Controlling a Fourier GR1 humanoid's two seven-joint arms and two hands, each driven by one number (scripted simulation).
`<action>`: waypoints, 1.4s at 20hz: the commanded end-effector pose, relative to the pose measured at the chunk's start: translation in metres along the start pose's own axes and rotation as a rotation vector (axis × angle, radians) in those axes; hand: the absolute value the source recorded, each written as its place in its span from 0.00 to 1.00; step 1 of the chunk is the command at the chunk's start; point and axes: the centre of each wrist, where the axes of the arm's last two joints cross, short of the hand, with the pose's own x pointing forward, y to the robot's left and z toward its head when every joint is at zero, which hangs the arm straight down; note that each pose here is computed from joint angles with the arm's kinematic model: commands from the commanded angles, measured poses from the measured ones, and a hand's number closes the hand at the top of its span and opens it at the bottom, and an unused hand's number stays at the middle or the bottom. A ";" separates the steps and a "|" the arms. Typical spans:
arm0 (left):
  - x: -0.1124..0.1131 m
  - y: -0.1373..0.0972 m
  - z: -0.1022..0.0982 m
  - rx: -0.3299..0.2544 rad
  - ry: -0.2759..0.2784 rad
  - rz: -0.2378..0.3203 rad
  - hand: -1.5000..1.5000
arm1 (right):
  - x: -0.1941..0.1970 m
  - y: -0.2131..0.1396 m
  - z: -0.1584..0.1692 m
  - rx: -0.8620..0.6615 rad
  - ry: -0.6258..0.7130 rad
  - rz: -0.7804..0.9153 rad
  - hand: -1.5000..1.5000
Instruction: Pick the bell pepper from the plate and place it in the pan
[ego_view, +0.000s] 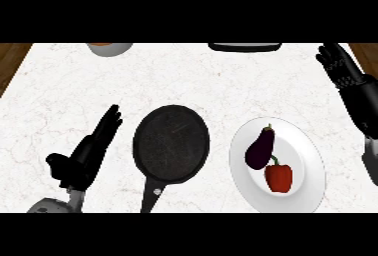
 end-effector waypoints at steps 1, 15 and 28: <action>-0.003 0.023 -0.012 0.078 0.071 -0.036 0.50 | -0.011 0.014 0.004 0.033 0.025 -0.065 0.00; -0.022 0.116 0.019 0.443 0.353 -0.261 0.50 | -0.064 0.054 0.133 -0.547 0.036 -0.136 0.00; -0.013 0.108 0.001 0.413 0.332 -0.271 0.50 | 0.025 0.012 0.134 -0.118 0.305 0.442 0.00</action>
